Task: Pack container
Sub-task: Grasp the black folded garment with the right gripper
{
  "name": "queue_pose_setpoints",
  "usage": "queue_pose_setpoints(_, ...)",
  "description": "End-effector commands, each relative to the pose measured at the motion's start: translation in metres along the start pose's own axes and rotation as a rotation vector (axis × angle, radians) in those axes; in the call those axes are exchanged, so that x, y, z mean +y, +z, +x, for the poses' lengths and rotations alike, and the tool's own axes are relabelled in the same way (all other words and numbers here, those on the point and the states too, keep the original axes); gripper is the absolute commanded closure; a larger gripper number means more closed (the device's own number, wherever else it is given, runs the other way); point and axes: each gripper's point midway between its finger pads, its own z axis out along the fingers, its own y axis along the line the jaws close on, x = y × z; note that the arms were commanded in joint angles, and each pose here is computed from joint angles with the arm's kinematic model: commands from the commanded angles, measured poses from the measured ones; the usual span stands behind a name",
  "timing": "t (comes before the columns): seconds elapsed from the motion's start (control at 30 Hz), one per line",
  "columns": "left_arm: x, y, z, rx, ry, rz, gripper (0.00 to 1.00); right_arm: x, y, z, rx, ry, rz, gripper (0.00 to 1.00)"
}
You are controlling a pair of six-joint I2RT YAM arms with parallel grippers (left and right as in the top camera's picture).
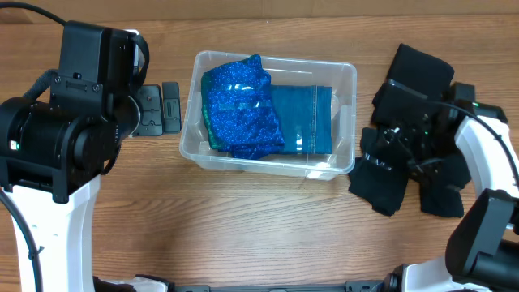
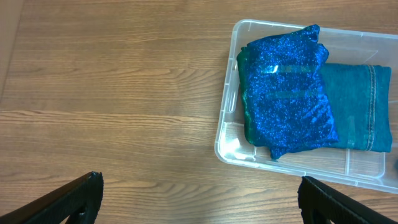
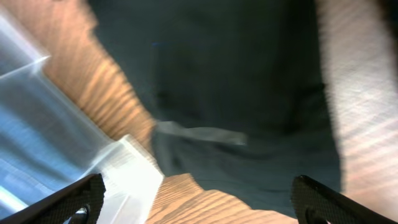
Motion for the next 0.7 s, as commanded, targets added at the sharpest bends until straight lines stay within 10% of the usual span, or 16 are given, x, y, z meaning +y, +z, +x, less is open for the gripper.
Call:
queue_pose_setpoints(0.0, 0.005, -0.002, -0.001, -0.01, 0.013, -0.018, 0.0, -0.031, 0.005, 0.001, -0.012, 0.082, 0.053, 0.0)
queue_pose_setpoints(0.27, 0.005, -0.002, -0.001, -0.01, 0.013, -0.018, 0.0, -0.048, 0.065, 0.013, -0.014, 0.108, -0.04, 0.0)
queue_pose_setpoints(0.37, 0.005, -0.002, -0.001, -0.01, 0.013, -0.018, 0.0, -0.034, 0.071, 0.013, -0.015, 0.067, -0.127, 0.24)
queue_pose_setpoints(0.5, 0.005, -0.002, -0.001, -0.01, 0.013, -0.018, 0.0, -0.019, 0.067, 0.011, -0.016, 0.008, -0.202, 0.81)
queue_pose_setpoints(0.67, 0.005, -0.002, -0.001, -0.01, 0.013, -0.018, 0.0, 0.011, 0.015, 0.013, -0.068, -0.043, -0.305, 0.96)
